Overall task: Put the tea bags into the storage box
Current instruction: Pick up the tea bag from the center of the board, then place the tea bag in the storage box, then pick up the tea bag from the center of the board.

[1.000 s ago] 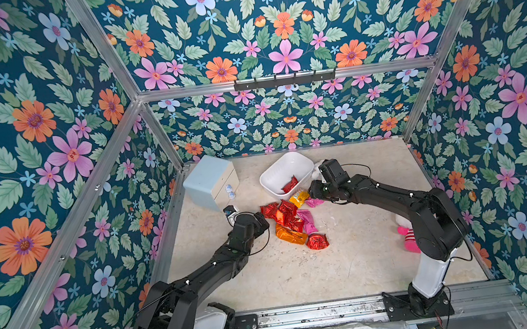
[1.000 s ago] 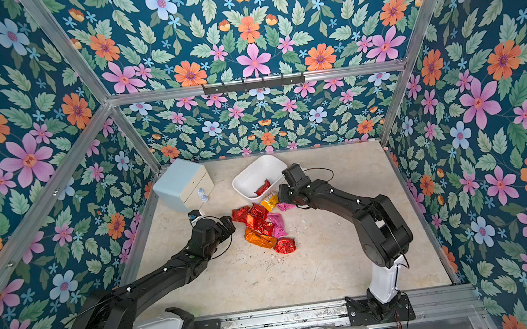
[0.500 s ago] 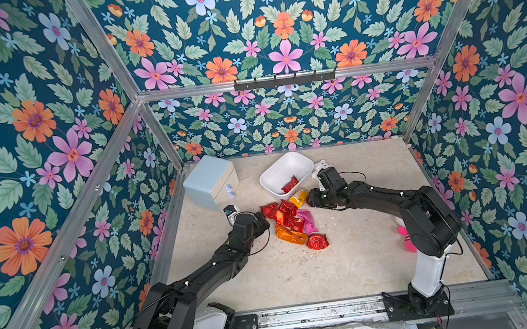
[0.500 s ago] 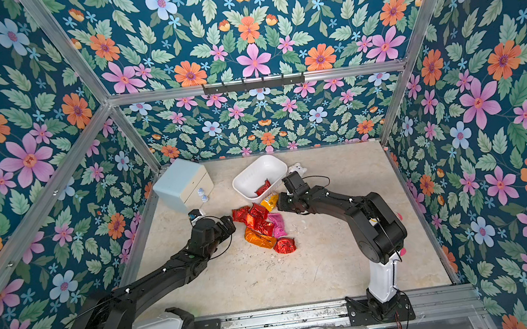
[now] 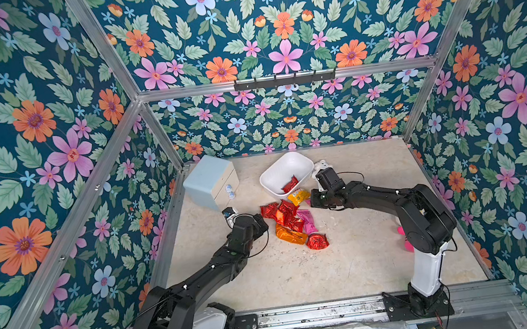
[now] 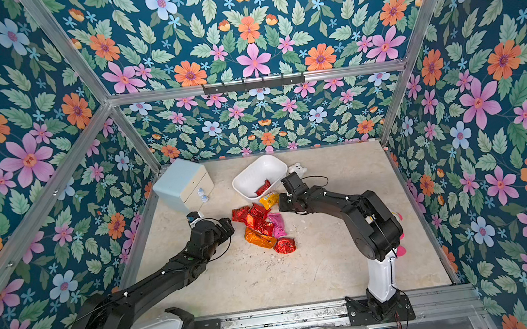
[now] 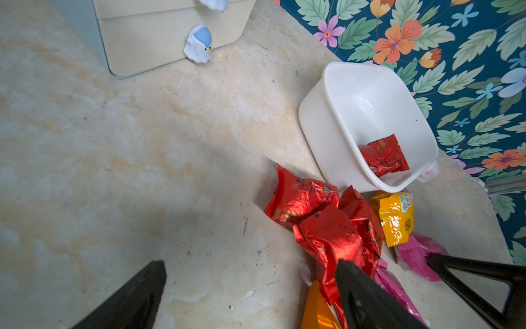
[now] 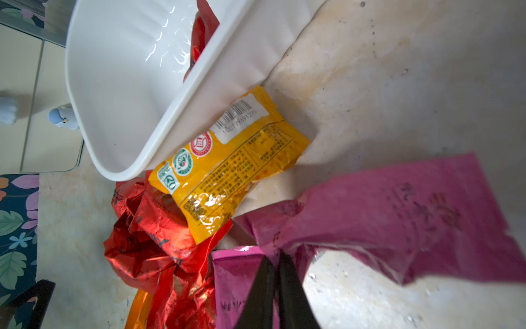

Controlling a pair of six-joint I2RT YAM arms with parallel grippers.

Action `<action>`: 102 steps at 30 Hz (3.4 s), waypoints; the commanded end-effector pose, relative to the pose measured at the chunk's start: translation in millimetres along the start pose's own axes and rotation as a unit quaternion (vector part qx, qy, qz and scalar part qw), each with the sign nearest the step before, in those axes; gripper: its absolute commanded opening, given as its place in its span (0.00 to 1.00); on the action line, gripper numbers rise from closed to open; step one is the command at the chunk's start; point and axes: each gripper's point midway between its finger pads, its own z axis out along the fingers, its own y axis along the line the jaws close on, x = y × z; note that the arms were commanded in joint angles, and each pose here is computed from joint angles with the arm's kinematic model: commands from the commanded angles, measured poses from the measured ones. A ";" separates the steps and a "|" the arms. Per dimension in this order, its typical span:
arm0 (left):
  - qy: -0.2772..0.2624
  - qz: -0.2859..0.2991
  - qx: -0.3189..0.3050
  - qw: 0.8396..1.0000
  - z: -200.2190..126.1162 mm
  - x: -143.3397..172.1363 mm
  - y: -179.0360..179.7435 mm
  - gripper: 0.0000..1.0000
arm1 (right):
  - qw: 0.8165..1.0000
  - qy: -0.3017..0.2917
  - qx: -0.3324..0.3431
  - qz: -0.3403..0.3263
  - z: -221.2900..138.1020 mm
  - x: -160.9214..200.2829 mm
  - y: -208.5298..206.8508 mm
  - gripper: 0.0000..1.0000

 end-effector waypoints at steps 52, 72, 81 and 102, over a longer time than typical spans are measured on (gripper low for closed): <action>-0.004 -0.006 -0.010 1.000 -3.0 0.4 7.1 0.99 | 0.989 -0.053 -0.117 -0.072 -11.0 -87.8 125.8 0.47; 0.013 -0.003 0.005 1.000 8.1 2.9 -6.3 0.99 | 0.977 -0.004 -0.189 0.096 -7.9 -4.5 66.5 0.64; 0.006 -0.003 -0.010 1.000 1.4 5.8 7.1 0.99 | 0.966 0.010 -0.222 0.135 21.4 -6.7 61.0 0.63; 0.008 -0.007 -0.013 1.000 0.9 7.4 9.5 0.99 | 0.963 0.011 -0.209 0.168 45.0 -9.1 41.2 0.11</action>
